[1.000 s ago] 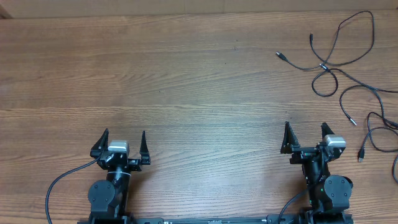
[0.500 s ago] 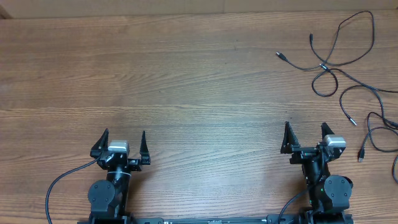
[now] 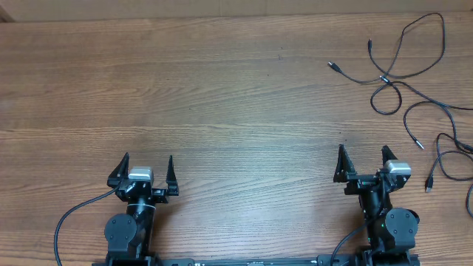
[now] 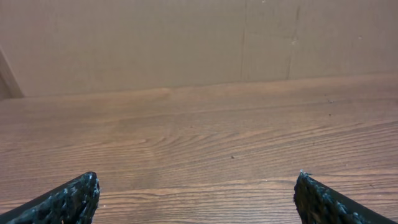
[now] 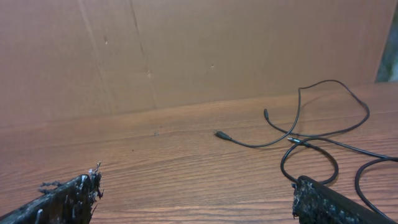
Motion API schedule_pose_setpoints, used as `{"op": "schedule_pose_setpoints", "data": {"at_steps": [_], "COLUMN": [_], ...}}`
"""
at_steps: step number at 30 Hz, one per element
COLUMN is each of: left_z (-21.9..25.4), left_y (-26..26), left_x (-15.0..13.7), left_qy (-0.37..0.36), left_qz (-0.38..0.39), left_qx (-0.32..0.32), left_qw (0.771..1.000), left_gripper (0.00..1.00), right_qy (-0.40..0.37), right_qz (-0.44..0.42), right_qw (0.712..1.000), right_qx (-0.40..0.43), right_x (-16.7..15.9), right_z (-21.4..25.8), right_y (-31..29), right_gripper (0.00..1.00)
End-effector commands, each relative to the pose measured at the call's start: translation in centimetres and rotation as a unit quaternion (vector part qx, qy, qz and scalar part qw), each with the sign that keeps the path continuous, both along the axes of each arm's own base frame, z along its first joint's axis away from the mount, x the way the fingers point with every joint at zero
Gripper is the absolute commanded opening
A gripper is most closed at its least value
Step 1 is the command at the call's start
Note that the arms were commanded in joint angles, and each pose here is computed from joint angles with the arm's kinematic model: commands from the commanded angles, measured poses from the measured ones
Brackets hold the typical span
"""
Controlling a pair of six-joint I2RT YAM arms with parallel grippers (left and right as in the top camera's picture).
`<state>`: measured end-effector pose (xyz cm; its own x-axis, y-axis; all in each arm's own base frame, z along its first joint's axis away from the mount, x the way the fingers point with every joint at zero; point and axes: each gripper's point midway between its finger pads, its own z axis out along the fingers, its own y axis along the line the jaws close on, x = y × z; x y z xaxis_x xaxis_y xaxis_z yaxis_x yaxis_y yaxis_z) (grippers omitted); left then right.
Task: Untangle cables
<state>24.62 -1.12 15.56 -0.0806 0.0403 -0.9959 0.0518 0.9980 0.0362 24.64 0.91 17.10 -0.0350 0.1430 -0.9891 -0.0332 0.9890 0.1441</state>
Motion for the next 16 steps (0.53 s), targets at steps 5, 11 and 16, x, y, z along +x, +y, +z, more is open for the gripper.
{"op": "schedule_pose_setpoints", "data": {"at_steps": [5,11,16], "left_z": [0.05,0.05,0.05], "left_y": [0.32,0.32,0.32], "left_x": [-0.02,-0.02,-0.02], "left_qy": [-0.004,-0.004,-0.004], "left_qz": [0.007,0.007,0.007], "left_qx": [0.012,0.012,0.012], "left_qw": [1.000,1.000,1.000], "left_gripper": [1.00,0.99,0.99], "right_qy": [-0.004,-0.004,-0.004], "right_qz": [-0.005,-0.005,-0.005], "right_qw": [1.000,1.000,1.000], "right_qx": [0.002,0.002,0.002], "right_x": [0.00,0.00,0.00], "right_z": [-0.08,-0.08,-0.08], "right_y": [-0.14,-0.14,-0.14], "right_gripper": [1.00,1.00,1.00]}}
